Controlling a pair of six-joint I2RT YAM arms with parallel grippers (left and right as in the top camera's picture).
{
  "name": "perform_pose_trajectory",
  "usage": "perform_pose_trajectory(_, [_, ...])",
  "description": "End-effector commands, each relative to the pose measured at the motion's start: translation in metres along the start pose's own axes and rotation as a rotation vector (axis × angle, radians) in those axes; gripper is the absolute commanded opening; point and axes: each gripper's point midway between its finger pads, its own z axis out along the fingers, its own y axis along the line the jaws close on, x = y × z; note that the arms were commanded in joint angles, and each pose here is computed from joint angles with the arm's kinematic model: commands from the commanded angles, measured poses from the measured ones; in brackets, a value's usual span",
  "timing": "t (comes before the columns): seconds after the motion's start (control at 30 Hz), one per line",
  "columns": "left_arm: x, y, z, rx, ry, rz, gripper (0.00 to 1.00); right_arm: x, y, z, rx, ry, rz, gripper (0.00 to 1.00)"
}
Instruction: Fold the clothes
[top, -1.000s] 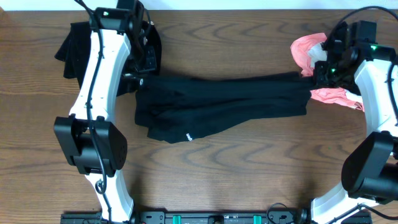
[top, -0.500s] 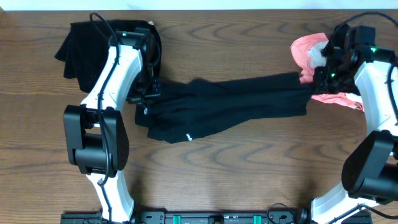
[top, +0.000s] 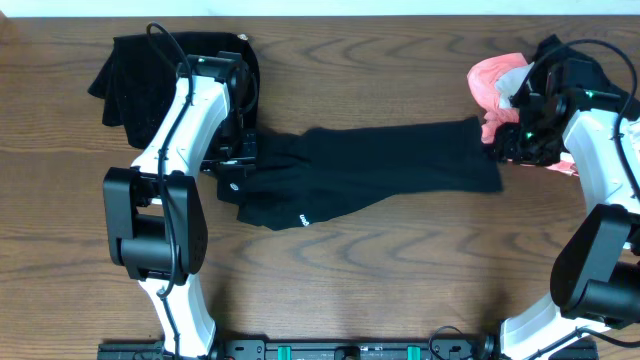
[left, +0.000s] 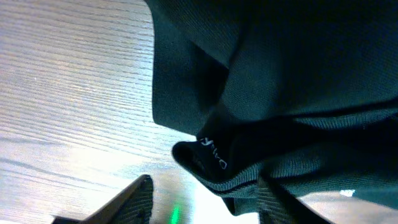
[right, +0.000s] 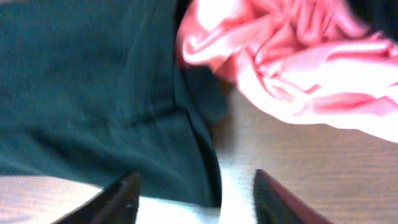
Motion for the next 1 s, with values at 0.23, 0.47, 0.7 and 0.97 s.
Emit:
perform_pose_trajectory(0.23, [-0.009, 0.008, -0.027, -0.023, -0.106, 0.017, 0.56, -0.014, 0.006, -0.007, -0.072, -0.069, 0.015, 0.63])
perform_pose_trajectory(0.47, [-0.019, 0.009, -0.089, 0.044, -0.366, -0.004, 0.56, -0.009, 0.014, -0.011, -0.187, -0.056, 0.113, 0.63])
perform_pose_trajectory(0.7, [-0.025, 0.010, -0.140, 0.100, -0.575, -0.021, 0.56, -0.012, 0.015, -0.011, -0.202, -0.066, 0.094, 0.60])
perform_pose_trajectory(0.97, [-0.020, 0.011, -0.139, 0.099, -0.559, -0.019, 0.56, -0.006, 0.008, 0.007, -0.089, -0.016, 0.039, 0.54])
